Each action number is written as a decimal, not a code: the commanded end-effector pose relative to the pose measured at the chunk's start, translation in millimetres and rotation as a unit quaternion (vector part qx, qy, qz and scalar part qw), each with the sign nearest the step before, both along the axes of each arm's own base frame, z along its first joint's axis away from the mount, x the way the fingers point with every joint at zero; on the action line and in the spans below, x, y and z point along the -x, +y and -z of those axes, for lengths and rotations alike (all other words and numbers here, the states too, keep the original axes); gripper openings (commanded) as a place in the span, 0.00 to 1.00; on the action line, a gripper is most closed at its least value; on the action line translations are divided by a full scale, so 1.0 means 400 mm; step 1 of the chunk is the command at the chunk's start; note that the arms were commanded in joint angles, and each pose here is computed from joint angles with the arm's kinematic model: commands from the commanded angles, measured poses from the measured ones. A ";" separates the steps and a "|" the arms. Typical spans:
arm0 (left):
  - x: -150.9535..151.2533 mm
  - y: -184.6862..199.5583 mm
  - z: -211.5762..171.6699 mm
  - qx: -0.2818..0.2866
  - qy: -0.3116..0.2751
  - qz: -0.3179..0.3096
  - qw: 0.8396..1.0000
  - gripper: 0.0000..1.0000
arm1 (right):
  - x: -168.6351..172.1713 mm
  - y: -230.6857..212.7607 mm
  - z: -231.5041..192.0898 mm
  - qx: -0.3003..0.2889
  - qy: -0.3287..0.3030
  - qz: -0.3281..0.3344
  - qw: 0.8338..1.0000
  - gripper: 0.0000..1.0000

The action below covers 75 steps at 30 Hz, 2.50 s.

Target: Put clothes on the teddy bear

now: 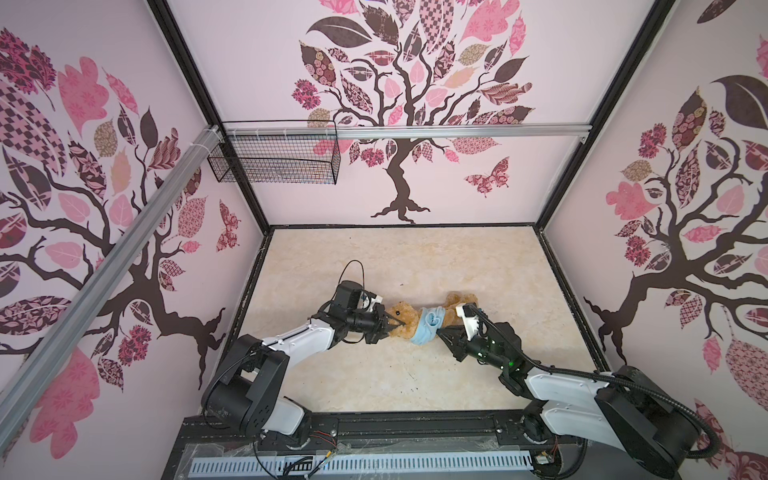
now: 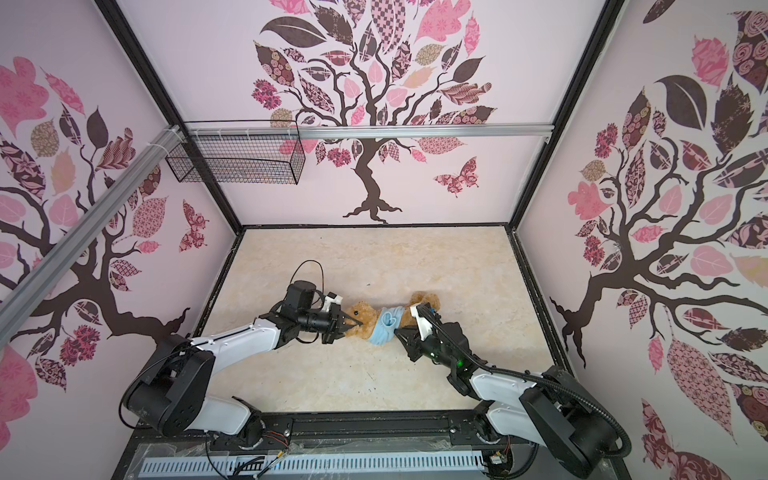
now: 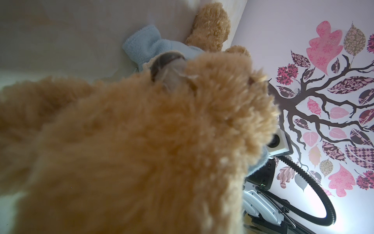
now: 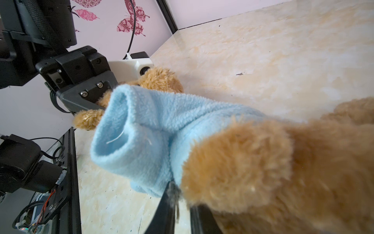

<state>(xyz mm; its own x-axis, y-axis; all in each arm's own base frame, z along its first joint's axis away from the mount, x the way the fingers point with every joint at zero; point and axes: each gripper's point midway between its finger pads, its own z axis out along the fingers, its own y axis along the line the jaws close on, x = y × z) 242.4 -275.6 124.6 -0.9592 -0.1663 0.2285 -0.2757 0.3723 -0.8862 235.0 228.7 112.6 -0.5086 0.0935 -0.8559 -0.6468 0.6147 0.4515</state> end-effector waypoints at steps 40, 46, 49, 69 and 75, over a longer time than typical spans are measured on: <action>-0.068 0.155 0.049 -0.140 -0.114 0.031 0.983 0.00 | -0.081 -0.206 0.022 -0.059 0.219 0.129 0.965 0.00; -0.044 0.129 0.047 -0.187 -0.176 0.077 0.963 0.00 | -0.096 -0.168 0.017 -0.079 0.235 0.092 0.964 0.00; -0.047 0.125 0.037 -0.181 -0.185 0.074 0.963 0.00 | -0.084 -0.173 0.061 -0.035 0.246 0.084 0.965 0.00; -0.036 0.100 0.033 -0.166 -0.188 0.081 0.965 0.00 | -0.065 -0.058 -0.037 -0.047 0.195 -0.001 0.980 0.36; -0.032 0.098 0.034 -0.163 -0.186 0.085 0.965 0.00 | -0.077 -0.045 -0.009 -0.044 0.204 -0.008 0.978 0.28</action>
